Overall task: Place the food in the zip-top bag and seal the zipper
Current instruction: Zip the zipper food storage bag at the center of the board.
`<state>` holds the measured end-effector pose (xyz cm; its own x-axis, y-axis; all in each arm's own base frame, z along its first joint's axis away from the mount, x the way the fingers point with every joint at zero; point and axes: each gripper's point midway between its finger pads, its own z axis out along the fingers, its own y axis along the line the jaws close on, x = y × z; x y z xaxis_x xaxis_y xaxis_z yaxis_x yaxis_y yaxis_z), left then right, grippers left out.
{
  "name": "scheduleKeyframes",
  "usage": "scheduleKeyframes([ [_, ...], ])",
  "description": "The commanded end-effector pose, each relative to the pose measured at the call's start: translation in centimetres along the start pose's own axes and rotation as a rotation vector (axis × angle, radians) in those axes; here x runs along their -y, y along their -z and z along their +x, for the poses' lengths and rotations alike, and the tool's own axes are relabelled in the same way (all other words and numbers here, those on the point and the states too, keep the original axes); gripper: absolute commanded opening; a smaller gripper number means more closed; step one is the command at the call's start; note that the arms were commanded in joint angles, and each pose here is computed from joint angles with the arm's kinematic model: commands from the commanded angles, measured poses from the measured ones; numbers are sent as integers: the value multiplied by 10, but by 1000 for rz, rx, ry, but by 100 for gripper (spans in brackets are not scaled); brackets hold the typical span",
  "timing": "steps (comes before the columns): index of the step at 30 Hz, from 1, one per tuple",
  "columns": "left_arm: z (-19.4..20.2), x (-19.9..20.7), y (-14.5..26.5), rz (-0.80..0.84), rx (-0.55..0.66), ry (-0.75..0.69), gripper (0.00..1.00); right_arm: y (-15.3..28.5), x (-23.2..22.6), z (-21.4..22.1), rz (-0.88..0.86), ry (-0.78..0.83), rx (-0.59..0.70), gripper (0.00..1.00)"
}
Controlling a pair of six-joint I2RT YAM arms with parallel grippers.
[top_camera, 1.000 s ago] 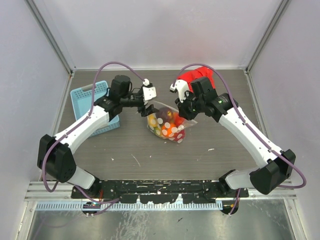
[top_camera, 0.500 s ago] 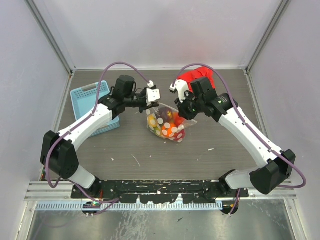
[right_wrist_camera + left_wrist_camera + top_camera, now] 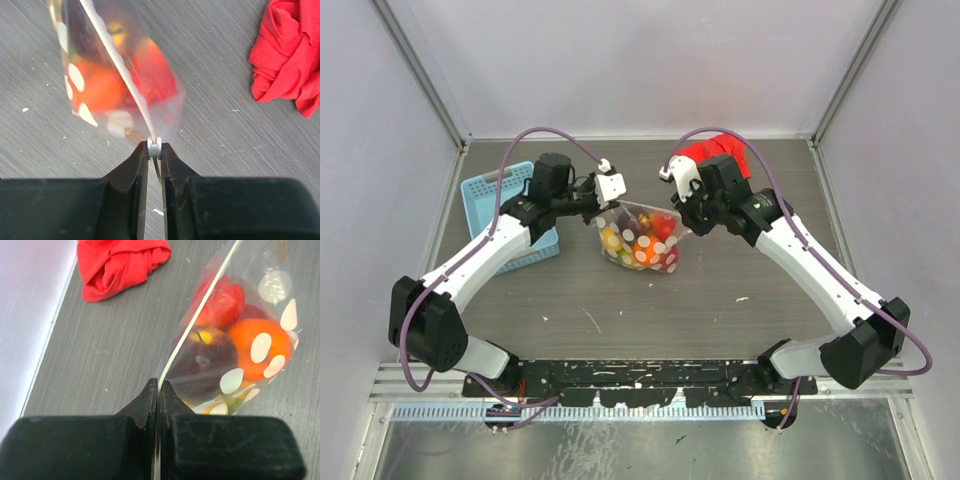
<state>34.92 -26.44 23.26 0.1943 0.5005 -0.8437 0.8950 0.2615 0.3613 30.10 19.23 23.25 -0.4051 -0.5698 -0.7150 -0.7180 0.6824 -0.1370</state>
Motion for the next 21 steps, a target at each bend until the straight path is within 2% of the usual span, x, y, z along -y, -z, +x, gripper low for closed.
scheduleKeyframes([
  [1, -2, -42, 31, -187, -24, -12, 0, 15, 27, -1, 147, 3, -1, 0],
  [9, 7, -70, 46, -278, -56, 17, 0, -1, 63, -3, 294, -25, -39, 0],
  [17, -8, -117, 36, -386, -25, 28, 0, -19, 118, -67, 446, -64, 114, 0],
  [21, -12, -126, 35, -426, -11, 40, 0, -26, 130, -87, 476, -86, 186, 1],
])
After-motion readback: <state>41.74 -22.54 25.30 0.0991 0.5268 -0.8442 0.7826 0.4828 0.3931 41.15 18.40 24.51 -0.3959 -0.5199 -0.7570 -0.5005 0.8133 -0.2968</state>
